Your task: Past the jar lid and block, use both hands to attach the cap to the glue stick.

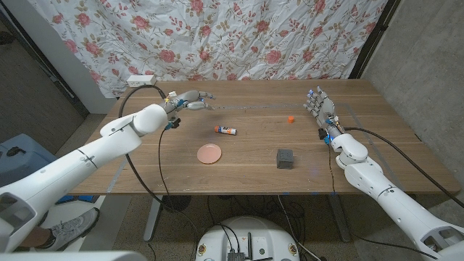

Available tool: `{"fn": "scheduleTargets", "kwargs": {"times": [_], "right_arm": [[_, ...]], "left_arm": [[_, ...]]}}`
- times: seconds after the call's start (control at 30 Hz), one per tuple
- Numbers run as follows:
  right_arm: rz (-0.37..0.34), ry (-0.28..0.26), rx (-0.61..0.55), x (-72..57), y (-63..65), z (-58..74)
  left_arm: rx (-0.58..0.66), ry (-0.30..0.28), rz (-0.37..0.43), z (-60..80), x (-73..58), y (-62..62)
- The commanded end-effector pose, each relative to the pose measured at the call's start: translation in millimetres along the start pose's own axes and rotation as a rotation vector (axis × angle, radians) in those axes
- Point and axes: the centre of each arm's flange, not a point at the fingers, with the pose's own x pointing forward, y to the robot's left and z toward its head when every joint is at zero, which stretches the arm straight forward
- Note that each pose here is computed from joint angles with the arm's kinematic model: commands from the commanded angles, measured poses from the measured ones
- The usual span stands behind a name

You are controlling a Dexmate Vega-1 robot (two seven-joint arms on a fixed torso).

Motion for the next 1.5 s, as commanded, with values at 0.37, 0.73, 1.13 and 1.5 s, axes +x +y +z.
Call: {"fn": "scheduleTargets", "kwargs": {"times": [0.37, 0.73, 1.13, 1.5], "right_arm": [[-0.018, 0.004, 0.011, 7.6, 3.4, -5.1], [-0.028, 0.01, 0.008, 9.3, 1.5, -4.3], [-0.033, 0.018, 0.008, 4.2, -2.6, -4.8], [-0.034, 0.021, 0.016, 2.8, -1.9, -6.7]], "left_arm": [[0.35, 0.037, -0.096, 33.3, 17.5, 3.7], [0.484, 0.065, -0.13, 47.8, 23.4, -6.0], [0.584, 0.108, -0.23, 62.9, 33.0, -19.3], [0.658, 0.125, -0.263, 72.1, 38.3, -33.1]]}}
